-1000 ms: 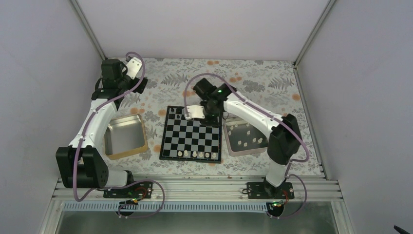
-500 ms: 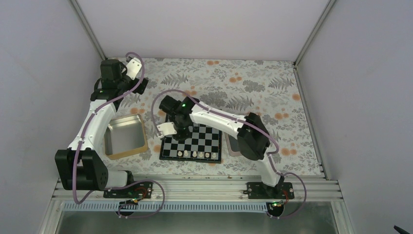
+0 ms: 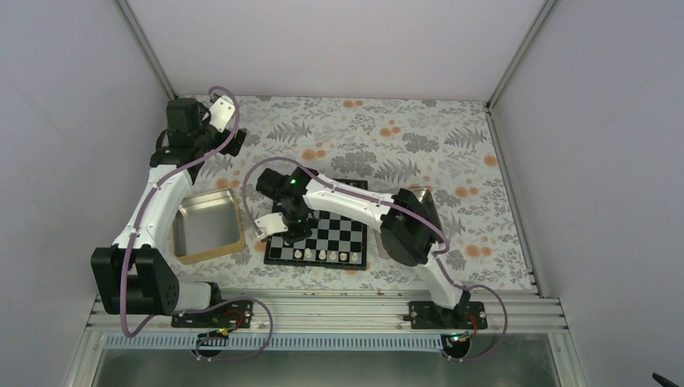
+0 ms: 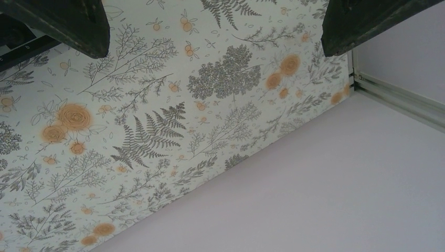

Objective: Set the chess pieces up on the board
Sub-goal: Place the chess piece on the chessboard, then move the chess piece to the chessboard.

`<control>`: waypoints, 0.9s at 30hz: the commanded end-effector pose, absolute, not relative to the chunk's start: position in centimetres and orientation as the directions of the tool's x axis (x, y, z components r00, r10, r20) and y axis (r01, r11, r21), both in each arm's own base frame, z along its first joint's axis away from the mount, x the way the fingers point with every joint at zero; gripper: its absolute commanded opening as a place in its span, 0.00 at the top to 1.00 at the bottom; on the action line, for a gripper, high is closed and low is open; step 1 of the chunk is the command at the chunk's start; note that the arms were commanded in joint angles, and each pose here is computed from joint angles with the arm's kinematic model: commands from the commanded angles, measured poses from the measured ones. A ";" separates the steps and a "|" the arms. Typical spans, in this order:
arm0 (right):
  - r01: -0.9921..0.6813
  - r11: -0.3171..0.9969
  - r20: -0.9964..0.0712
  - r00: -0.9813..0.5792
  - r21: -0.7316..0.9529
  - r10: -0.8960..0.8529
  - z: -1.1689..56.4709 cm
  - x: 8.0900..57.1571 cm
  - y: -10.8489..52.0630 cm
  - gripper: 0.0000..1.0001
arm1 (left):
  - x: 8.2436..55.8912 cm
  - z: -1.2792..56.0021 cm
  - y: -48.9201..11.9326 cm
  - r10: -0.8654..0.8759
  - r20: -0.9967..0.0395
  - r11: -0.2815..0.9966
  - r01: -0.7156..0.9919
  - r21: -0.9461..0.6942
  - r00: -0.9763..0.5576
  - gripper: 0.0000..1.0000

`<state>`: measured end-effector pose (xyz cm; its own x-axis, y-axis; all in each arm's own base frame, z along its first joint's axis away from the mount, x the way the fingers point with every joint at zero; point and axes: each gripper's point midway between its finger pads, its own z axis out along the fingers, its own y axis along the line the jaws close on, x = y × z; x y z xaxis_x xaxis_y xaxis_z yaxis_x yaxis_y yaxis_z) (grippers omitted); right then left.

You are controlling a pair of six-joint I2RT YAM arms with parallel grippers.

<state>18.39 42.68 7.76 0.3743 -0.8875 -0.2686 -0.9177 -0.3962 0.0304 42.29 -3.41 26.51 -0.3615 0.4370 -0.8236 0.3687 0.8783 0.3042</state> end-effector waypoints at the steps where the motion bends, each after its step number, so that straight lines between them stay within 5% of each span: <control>1: -0.910 -0.411 -0.277 0.381 0.057 -0.882 7.3 17.1 43.1 0.83 | 42.2 28.0 -3.8 0.441 -0.839 0.872 0.374 0.316 -0.318 0.00; 23: -0.959 -0.274 -0.316 0.283 -0.073 -0.906 8.1 22.6 43.8 0.94 | 42.0 28.4 -3.5 0.439 -0.844 0.877 0.353 0.327 -0.308 0.00; 27: -0.959 -0.283 -0.290 0.276 -0.020 -0.916 7.3 22.0 43.2 0.87 | 42.0 28.2 -3.5 0.441 -0.842 0.875 0.355 0.328 -0.310 0.00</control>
